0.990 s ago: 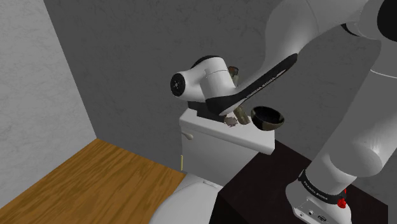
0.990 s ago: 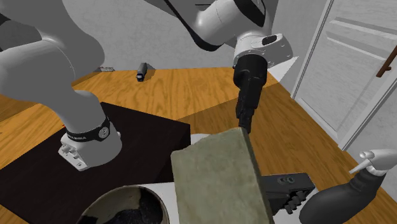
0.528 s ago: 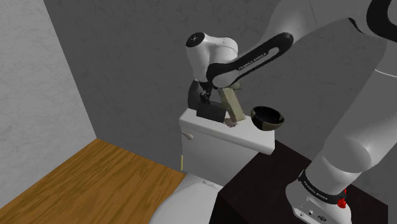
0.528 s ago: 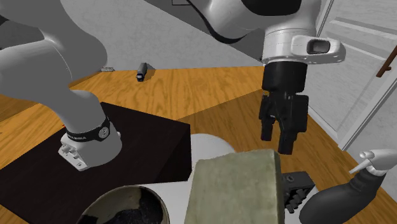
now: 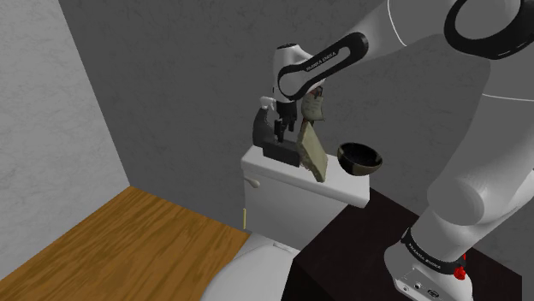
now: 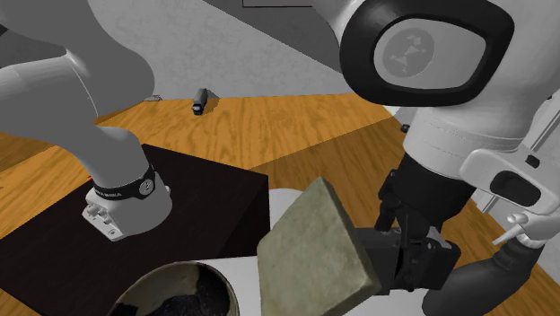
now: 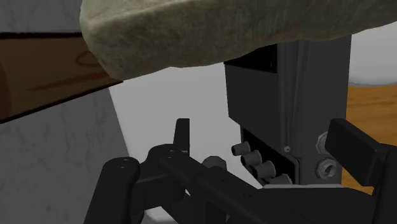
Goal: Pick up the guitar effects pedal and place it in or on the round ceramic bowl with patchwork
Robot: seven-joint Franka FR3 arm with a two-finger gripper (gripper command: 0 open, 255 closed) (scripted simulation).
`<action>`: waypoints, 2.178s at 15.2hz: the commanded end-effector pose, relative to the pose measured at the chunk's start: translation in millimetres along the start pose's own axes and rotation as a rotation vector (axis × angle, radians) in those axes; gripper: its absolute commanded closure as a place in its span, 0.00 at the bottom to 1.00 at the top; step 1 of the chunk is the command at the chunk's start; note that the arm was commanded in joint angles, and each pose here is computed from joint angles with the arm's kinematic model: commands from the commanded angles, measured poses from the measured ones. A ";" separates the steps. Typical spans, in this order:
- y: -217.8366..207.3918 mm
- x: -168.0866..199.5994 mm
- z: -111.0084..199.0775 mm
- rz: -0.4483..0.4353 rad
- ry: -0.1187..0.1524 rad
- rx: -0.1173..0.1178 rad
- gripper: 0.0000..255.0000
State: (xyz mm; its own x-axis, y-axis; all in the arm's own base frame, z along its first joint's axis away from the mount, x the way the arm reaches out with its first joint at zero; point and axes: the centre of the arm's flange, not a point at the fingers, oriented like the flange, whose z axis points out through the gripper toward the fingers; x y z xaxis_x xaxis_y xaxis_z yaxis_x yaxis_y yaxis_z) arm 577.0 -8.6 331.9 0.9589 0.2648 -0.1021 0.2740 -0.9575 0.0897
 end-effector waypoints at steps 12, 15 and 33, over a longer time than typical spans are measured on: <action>-1.1 3.7 32.2 -0.002 -0.004 0.013 1.00; -6.3 3.7 32.8 -0.003 -0.006 0.013 1.00; 8.1 -0.5 -14.9 -0.001 0.083 0.053 0.00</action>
State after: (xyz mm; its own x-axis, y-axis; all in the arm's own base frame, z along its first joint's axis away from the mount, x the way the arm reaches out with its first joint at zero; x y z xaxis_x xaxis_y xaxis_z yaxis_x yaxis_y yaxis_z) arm 577.0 -13.1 346.8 0.9603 0.2711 -0.0661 0.2751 -0.9595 0.0612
